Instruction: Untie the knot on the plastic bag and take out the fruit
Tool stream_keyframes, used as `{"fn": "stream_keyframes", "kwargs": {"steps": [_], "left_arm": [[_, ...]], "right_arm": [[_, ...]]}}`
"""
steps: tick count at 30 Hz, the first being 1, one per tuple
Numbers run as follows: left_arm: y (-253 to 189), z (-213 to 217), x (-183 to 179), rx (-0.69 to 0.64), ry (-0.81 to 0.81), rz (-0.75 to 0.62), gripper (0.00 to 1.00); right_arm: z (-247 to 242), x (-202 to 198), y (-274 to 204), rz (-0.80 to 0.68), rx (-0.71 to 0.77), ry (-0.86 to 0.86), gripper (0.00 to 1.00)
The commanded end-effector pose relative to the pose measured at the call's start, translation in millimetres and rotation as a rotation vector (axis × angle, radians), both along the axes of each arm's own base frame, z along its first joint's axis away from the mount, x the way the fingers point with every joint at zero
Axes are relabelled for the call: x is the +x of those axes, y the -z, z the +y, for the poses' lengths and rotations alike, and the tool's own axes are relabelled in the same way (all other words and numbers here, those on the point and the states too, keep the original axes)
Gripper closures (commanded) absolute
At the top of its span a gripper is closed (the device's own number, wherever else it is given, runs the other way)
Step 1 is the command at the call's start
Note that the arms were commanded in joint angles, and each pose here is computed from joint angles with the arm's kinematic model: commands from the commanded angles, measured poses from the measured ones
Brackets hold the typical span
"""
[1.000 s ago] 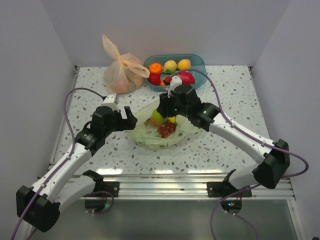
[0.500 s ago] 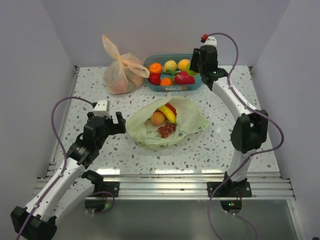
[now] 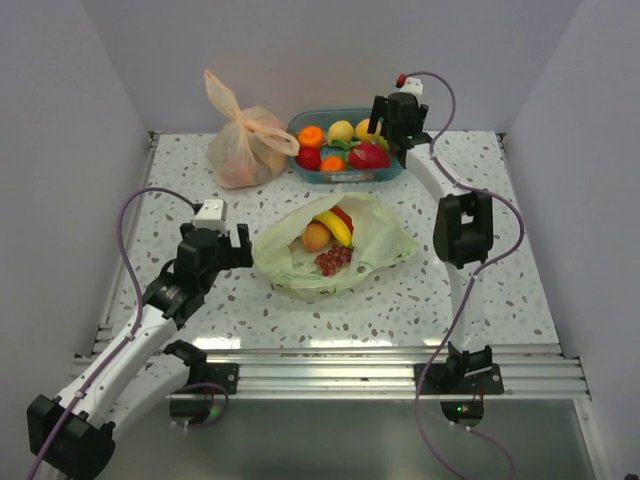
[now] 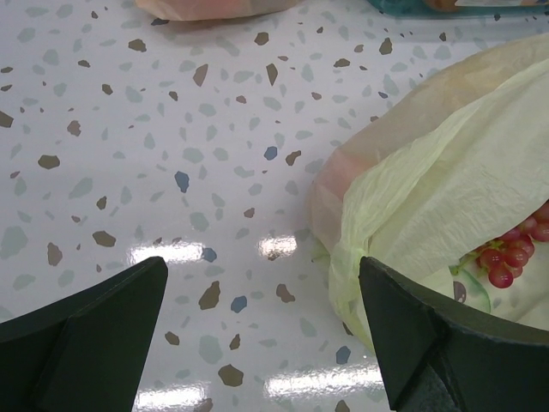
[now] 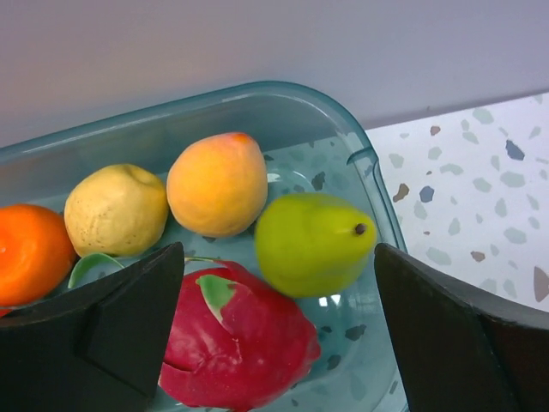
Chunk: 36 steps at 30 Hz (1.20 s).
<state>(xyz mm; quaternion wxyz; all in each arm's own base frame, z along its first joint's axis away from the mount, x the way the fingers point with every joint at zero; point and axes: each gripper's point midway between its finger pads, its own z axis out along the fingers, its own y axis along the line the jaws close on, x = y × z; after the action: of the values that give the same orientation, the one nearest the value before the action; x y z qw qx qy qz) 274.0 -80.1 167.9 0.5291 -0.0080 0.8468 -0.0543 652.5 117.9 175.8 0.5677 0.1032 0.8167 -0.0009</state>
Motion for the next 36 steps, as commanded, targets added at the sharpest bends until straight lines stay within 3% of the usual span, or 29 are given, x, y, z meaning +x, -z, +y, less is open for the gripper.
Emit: {"fn": "stream_keyframes", "kwargs": {"steps": [1, 5, 7, 10, 15, 21, 28, 33, 36], "left_arm": [[-8.9, -2.8, 6.6, -0.003, 0.016, -0.045, 0.00], [-8.7, -7.3, 7.5, -0.013, 0.035, -0.041, 0.00], [-9.7, -9.4, 7.0, -0.020, 0.046, -0.043, 0.00], [-14.5, -10.4, 5.7, -0.033, 0.052, -0.060, 0.00], [-19.2, -12.9, 4.7, -0.053, 0.061, -0.075, 0.00], [-20.3, -21.2, 3.6, -0.075, 0.103, -0.074, 0.00], [-24.9, -18.3, 3.4, -0.075, 0.088, -0.088, 0.00], [-29.6, -13.9, 2.1, -0.075, 0.070, -0.105, 0.00], [-29.4, -13.3, 1.8, -0.075, 0.066, -0.104, 0.00]], "right_arm": [[0.0, 7.5, -82.6, -0.184, 0.021, -0.001, 0.03], [20.6, -22.7, -85.1, -0.125, 0.028, -0.143, 0.01], [24.2, -46.7, -112.5, -0.149, 0.020, -0.187, 0.01], [41.4, -85.6, -100.3, -0.076, -0.003, -0.280, 0.01], [77.5, -177.3, -107.2, -0.014, -0.059, -0.450, 0.02], [129.8, -280.2, -77.6, 0.119, -0.101, -0.656, 0.05], [172.8, -367.2, 7.1, 0.328, -0.081, -0.797, 0.18], [202.5, -434.9, 78.5, 0.542, -0.190, -0.963, 0.48], [213.3, -470.5, 107.6, 0.650, -0.310, -1.051, 0.52]]}}
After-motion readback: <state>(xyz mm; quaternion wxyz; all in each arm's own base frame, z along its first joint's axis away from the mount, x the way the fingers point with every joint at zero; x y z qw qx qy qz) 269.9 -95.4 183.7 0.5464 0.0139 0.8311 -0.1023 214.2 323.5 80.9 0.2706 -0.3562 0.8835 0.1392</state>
